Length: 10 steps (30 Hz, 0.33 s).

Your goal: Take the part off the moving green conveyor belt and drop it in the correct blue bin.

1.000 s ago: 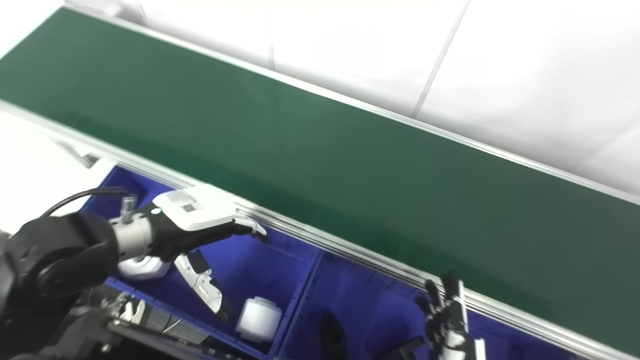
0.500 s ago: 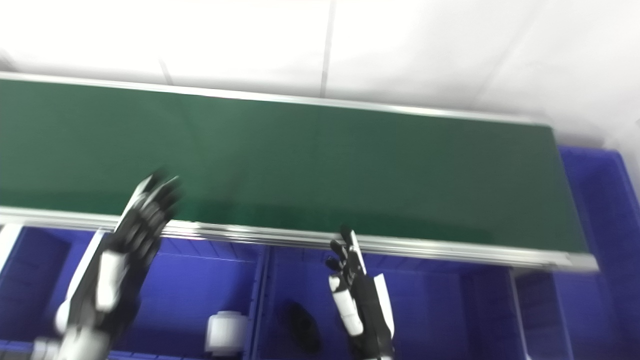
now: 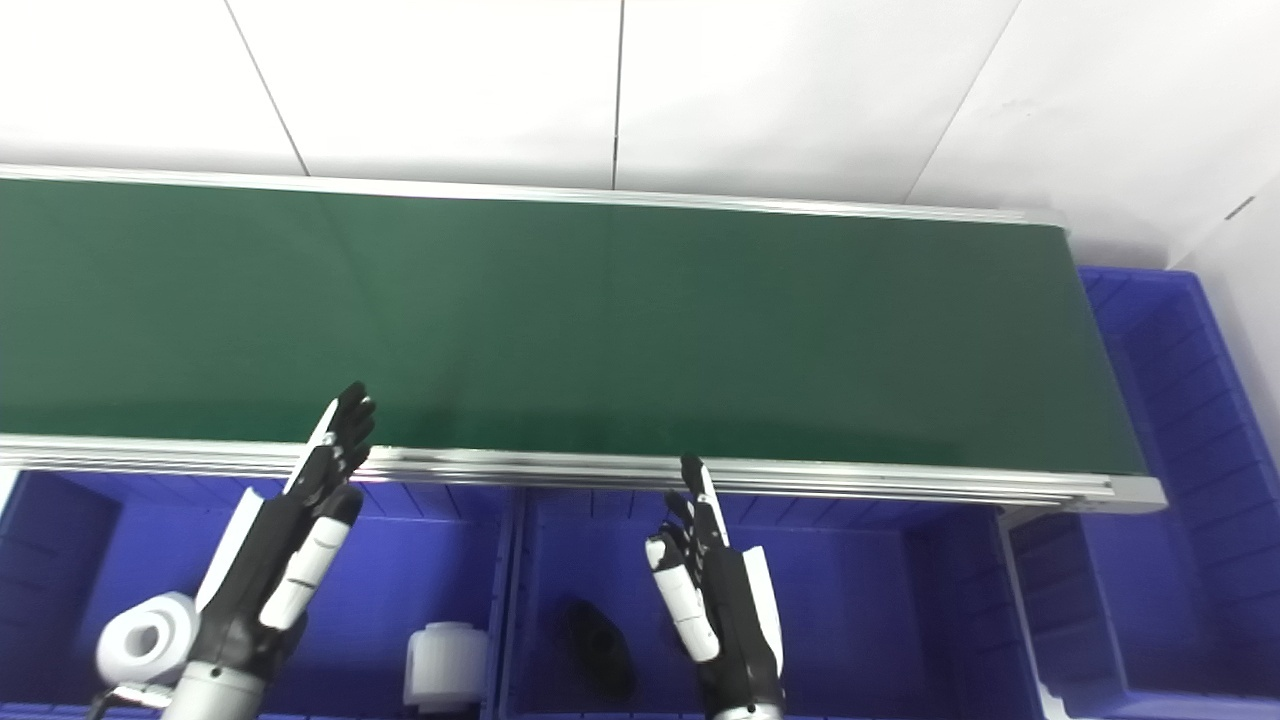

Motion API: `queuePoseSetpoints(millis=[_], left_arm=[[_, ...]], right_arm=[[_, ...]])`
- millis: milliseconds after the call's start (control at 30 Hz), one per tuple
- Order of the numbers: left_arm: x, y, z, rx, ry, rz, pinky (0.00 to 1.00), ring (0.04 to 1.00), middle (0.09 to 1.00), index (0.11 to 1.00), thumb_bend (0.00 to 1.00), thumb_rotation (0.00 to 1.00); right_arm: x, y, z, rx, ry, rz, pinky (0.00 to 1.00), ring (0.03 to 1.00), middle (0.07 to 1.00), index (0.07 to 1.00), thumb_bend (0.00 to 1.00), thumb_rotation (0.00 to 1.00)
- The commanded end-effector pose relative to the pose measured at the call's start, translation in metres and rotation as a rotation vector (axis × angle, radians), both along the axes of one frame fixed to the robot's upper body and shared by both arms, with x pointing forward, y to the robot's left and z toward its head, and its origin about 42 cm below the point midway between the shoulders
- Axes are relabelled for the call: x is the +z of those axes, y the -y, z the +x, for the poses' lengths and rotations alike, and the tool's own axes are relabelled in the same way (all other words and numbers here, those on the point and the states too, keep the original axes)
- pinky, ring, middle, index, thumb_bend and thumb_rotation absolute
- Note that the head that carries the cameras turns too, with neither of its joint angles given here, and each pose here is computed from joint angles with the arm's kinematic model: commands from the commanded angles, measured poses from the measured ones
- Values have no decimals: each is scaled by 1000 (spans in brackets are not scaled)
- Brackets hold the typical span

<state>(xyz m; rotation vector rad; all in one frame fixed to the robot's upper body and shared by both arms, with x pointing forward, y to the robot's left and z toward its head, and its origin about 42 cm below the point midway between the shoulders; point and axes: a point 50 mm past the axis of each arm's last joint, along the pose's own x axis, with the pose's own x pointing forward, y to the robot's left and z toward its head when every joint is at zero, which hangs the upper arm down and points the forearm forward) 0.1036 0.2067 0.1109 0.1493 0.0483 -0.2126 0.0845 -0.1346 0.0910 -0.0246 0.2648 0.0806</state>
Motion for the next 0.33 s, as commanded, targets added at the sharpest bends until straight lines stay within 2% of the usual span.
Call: queuePoseSetpoints(millis=[0, 300], left_arm=[[10, 1, 3, 10, 53, -19, 1000, 1000, 1000, 1000, 456, 910], [17, -6, -9, 20, 62, -67, 1000, 1000, 1000, 1000, 615, 907]], right_arm=[[24, -44, 18, -16, 69, 129, 886, 965, 1000, 1000, 827, 948], [24, -40, 15, -2, 69, 146, 906, 971, 1000, 1000, 835, 941]])
